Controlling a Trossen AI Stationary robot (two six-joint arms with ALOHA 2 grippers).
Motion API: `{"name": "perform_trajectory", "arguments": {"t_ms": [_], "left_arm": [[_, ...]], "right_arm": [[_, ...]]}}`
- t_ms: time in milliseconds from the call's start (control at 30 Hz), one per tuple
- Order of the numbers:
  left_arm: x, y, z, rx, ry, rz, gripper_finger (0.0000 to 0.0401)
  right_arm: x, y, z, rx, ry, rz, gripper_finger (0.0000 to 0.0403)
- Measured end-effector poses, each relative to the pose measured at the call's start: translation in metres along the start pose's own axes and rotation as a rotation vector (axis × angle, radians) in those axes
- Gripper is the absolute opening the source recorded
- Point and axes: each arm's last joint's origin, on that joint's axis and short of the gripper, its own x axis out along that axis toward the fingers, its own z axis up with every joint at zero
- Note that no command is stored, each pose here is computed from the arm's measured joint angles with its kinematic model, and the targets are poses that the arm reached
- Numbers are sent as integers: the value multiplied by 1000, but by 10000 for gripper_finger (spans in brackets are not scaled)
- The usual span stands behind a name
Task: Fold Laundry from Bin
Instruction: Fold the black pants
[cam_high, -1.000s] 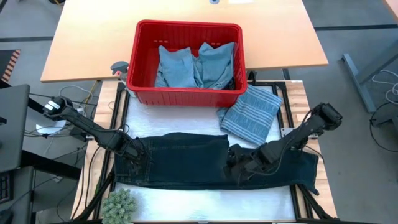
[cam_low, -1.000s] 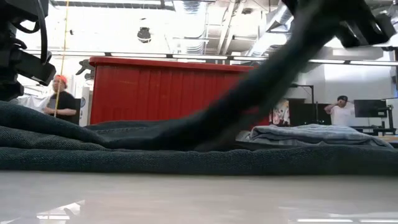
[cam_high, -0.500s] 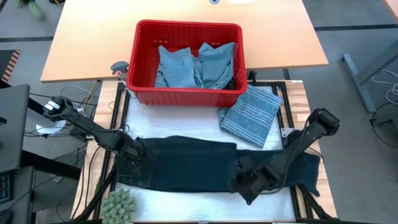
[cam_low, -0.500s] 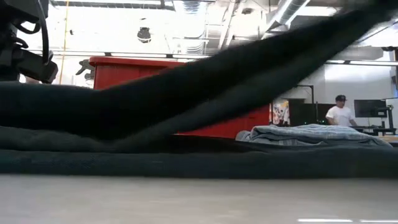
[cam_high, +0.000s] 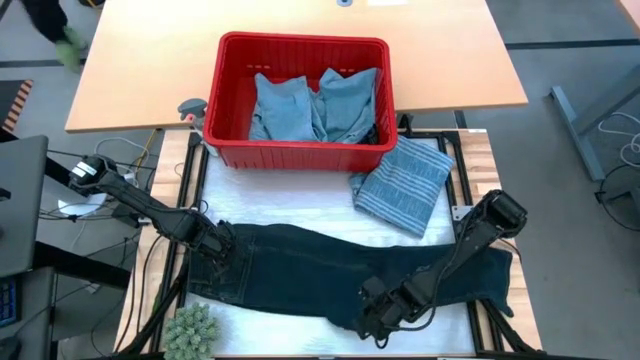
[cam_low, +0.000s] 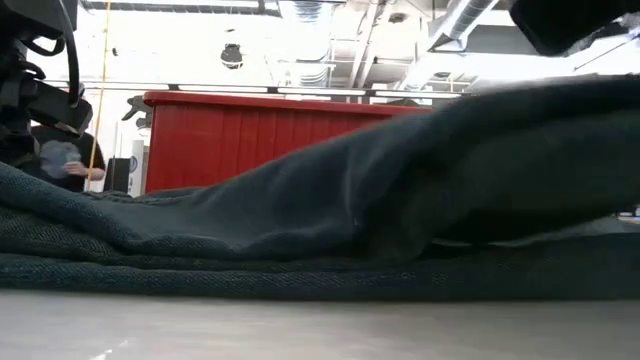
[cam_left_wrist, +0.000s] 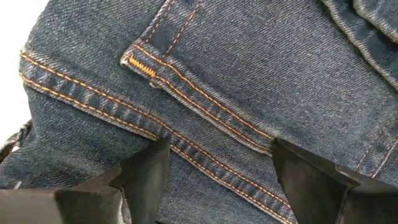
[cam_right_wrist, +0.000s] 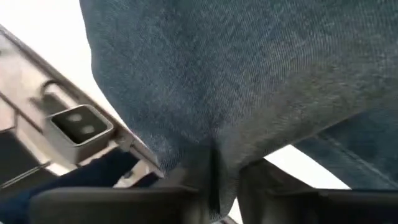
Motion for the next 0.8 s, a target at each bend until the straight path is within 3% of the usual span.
{"name": "perform_trajectory", "arguments": {"t_ms": [133,233,500,667,800], "left_arm": [[0,0,0,-4,0,0,274],[0,0,0,-4,2,4,274],[0,1,0,6,3,7,274],[0,2,-1,8,12,24,274],[0,2,-1,8,13,25,274]], "right_arm": [[-2,-15,3,13,-20,-157,139],[-15,-26,5,40,-41,-268,156],[-35,-33,7,16,-57,-312,158],[-70,-35,15,67,-304,-238,146],[-74,-43,24,74,-349,-319,144]]}}
